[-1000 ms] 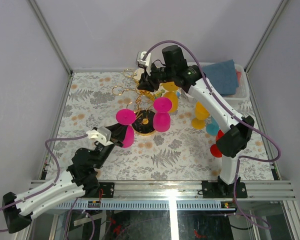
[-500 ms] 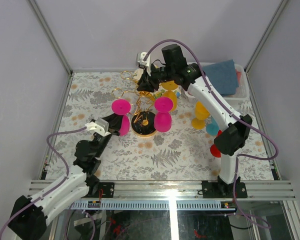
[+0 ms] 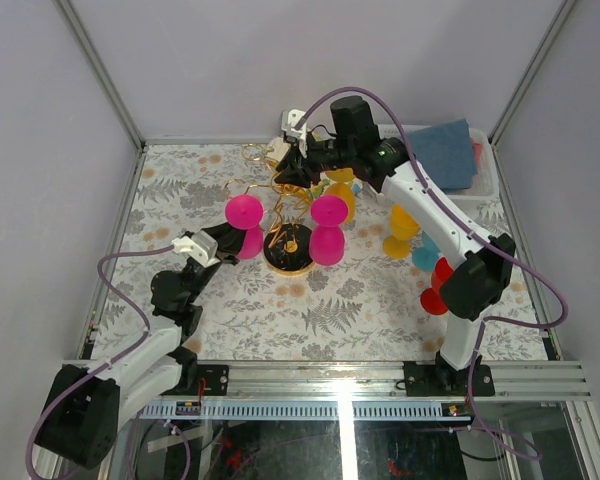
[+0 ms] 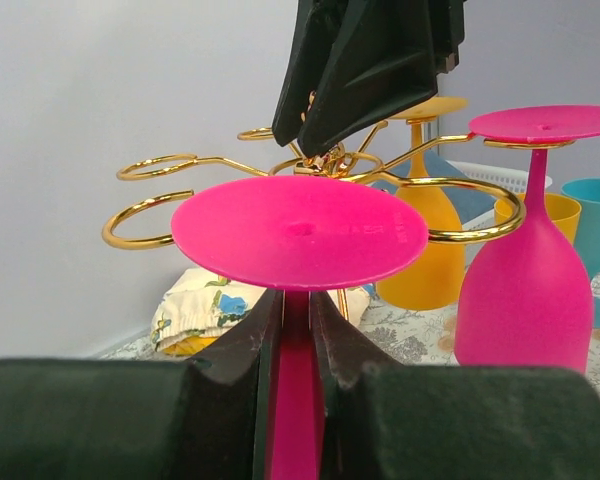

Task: Place the wine glass upside down on the wine glass rack
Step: Adjust the wine rack at the center of the board.

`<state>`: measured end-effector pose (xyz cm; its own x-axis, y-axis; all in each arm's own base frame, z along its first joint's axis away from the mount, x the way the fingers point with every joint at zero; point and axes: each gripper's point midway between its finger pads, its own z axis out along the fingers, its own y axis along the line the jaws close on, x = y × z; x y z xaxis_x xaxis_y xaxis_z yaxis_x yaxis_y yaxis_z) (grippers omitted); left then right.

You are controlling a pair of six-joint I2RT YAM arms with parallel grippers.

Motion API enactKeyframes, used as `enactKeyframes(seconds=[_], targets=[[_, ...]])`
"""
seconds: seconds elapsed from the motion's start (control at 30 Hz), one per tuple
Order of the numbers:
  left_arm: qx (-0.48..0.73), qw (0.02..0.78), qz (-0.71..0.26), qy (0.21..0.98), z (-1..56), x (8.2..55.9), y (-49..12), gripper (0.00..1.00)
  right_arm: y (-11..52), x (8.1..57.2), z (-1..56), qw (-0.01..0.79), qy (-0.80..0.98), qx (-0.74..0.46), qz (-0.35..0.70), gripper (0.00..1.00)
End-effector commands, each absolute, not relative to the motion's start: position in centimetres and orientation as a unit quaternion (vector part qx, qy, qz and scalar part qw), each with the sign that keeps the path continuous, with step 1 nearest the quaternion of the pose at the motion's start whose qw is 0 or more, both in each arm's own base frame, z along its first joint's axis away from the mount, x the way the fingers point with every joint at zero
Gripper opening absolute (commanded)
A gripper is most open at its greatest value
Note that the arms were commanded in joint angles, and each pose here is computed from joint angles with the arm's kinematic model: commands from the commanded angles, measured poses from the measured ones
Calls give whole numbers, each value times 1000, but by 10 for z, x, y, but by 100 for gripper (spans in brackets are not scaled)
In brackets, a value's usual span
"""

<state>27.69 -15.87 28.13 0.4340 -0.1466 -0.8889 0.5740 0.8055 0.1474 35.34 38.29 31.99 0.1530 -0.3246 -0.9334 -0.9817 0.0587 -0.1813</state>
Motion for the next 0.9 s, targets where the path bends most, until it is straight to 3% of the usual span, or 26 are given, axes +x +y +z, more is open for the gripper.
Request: enactKeyframes(seconds=[0.0, 0.53, 0.87], targets=[[241, 845, -208, 429, 312, 271, -157, 0, 378, 347, 321, 468, 555, -595, 344, 0], [234, 829, -225, 456, 297, 289, -153, 0, 378, 343, 312, 449, 559, -602, 351, 0], [256, 803, -308, 442, 308, 282, -174, 0, 377, 344, 307, 444, 564, -601, 351, 0]])
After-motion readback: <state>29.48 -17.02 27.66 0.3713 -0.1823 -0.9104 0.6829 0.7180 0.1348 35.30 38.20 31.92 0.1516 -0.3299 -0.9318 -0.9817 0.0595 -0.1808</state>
